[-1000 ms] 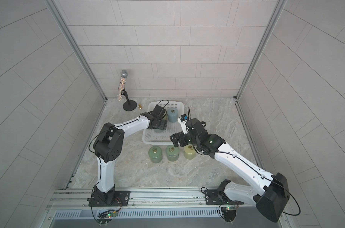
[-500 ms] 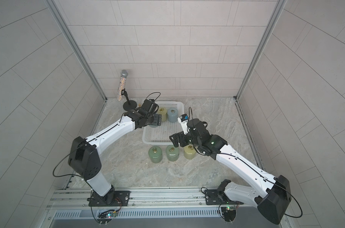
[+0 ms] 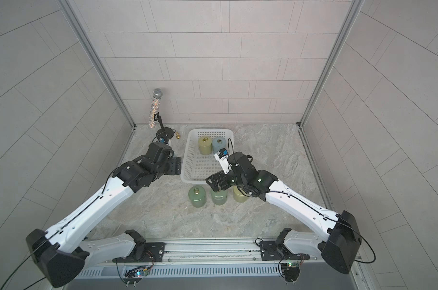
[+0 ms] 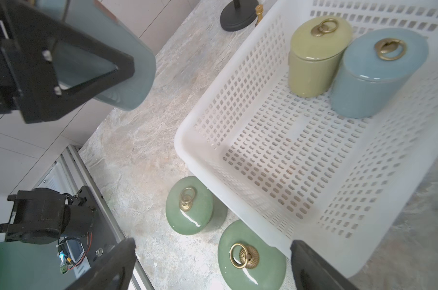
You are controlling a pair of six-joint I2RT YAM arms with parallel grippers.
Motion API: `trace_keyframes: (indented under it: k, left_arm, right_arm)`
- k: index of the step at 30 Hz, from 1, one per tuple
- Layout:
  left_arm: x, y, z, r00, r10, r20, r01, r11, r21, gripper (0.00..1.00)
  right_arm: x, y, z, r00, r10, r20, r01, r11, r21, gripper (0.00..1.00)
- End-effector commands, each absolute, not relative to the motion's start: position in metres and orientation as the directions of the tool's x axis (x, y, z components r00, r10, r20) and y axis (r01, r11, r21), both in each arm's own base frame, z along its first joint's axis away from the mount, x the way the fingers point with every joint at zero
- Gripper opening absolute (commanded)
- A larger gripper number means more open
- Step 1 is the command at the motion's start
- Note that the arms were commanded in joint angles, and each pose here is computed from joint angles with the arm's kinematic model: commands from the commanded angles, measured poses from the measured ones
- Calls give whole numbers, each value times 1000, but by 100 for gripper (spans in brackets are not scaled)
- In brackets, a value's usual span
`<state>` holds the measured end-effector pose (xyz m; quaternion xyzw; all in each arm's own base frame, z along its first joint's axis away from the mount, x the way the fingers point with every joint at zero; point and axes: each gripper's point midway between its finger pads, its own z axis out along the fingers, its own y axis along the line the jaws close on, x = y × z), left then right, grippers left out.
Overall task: Take the tea canister out of the basket
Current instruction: Place the tea canister at the center of the board.
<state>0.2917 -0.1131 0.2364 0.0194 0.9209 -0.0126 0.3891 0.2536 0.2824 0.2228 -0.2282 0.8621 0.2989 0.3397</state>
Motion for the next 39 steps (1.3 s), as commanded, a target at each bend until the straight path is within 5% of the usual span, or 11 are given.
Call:
trace_keyframes:
  k: [1, 14, 39]
  left_arm:
    - [277, -93, 242, -658, -18, -752, -18, 1000, -8, 81]
    - [233, -83, 153, -708, -194, -679, -104, 980, -172, 81]
    - [249, -119, 75, -746, -156, -648, -73, 986, -153, 82]
  right_arm:
    - [254, 299, 242, -636, -176, -752, -630, 681, 374, 100]
    - [248, 320, 236, -642, -230, -731, -656, 658, 370, 100]
    - [244, 310, 226, -657, -248, -712, -638, 686, 350, 100]
